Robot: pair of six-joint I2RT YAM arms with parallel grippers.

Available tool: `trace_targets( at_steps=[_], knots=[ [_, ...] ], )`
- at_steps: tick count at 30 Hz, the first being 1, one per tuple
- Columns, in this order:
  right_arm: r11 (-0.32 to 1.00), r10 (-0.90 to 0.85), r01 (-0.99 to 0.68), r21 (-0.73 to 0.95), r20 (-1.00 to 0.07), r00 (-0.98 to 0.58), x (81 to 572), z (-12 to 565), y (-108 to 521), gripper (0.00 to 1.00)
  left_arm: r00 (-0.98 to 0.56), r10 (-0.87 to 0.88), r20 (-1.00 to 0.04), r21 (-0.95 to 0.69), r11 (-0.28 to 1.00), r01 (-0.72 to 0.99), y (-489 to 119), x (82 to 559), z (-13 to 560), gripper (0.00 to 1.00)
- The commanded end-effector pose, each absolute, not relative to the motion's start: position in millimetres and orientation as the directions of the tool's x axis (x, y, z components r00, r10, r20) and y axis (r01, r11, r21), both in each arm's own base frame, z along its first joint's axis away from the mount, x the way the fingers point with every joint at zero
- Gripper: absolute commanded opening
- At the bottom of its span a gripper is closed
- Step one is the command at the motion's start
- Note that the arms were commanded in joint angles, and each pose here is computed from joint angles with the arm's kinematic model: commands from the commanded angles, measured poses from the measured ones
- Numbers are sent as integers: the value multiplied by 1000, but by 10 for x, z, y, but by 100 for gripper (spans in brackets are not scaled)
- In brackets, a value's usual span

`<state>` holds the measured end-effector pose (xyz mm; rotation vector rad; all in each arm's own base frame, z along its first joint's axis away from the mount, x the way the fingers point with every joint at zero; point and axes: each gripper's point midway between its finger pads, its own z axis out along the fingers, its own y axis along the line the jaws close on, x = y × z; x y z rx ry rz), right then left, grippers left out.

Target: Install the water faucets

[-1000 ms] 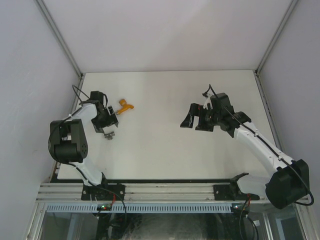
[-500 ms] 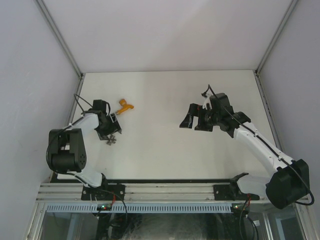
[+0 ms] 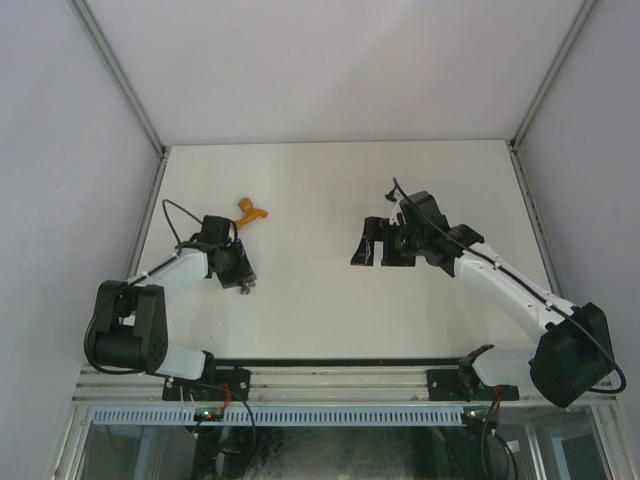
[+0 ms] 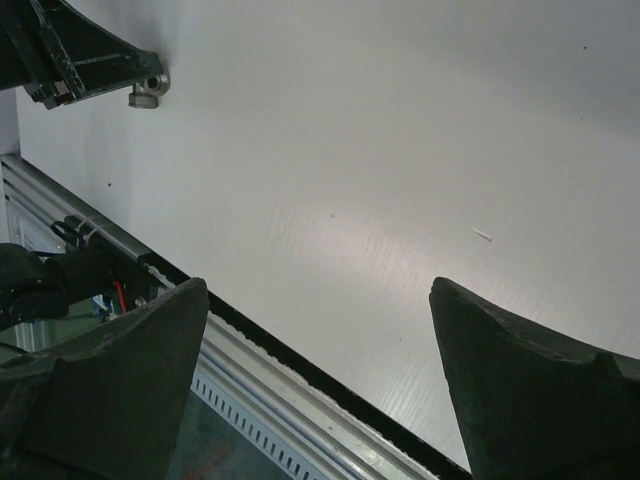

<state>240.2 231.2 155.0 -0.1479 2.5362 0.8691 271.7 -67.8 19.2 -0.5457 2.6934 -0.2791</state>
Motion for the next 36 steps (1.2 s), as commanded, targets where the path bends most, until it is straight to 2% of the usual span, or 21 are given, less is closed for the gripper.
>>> trace_targets(
  at_steps=[1, 7, 11, 14, 17, 19, 21, 26, 28, 32, 36],
  knots=[
    [818, -6, -308, 485, -529, -848, 2464, 1552, 2357, 90, -885, -394, -250, -344, 890, -299, -1078, 2524, 130, 46],
    [817, -128, -451, 359, -649, -750, 2407, 1514, 2403, 90, -912, -327, -249, -400, 892, -211, -1658, 2422, 149, 45],
    [783, -128, -525, 334, -739, -661, 2366, 1546, 2433, 90, -938, -251, -239, -401, 905, -140, -2041, 2275, 66, 46],
    [738, -132, -596, 316, -799, -587, 2283, 1590, 2482, 90, -950, -205, -235, -388, 916, -102, -2224, 2201, 4, 50],
    [738, -128, -619, 269, -844, -520, 2269, 1599, 2438, 91, -950, -194, -243, -395, 914, -86, -2285, 2202, 19, 62],
    [734, -117, -630, 254, -866, -485, 2274, 1625, 2421, 91, -947, -187, -262, -397, 915, -71, -2280, 2220, 78, 64],
    [705, -121, -666, 244, -884, -452, 2239, 1642, 2451, 91, -939, -184, -290, -381, 922, -63, -2228, 2239, 166, 67],
    [699, -132, -686, 200, -908, -399, 2270, 1689, 2475, 91, -860, -222, -460, -304, 949, -82, -1898, 2510, 593, 90],
    [706, -114, -676, 209, -909, -400, 2277, 1718, 2469, 91, -823, -253, -509, -291, 950, -113, -1681, 2714, 780, 94],
    [721, -69, -646, 251, -901, -427, 2272, 1752, 2456, 91, -771, -305, -559, -222, 951, -215, -1075, 3297, 1114, 96],
    [731, -41, -620, 284, -889, -456, 2240, 1762, 2429, 91, -719, -389, -576, -163, 917, -365, -505, 3942, 1310, 91]
  ],
)
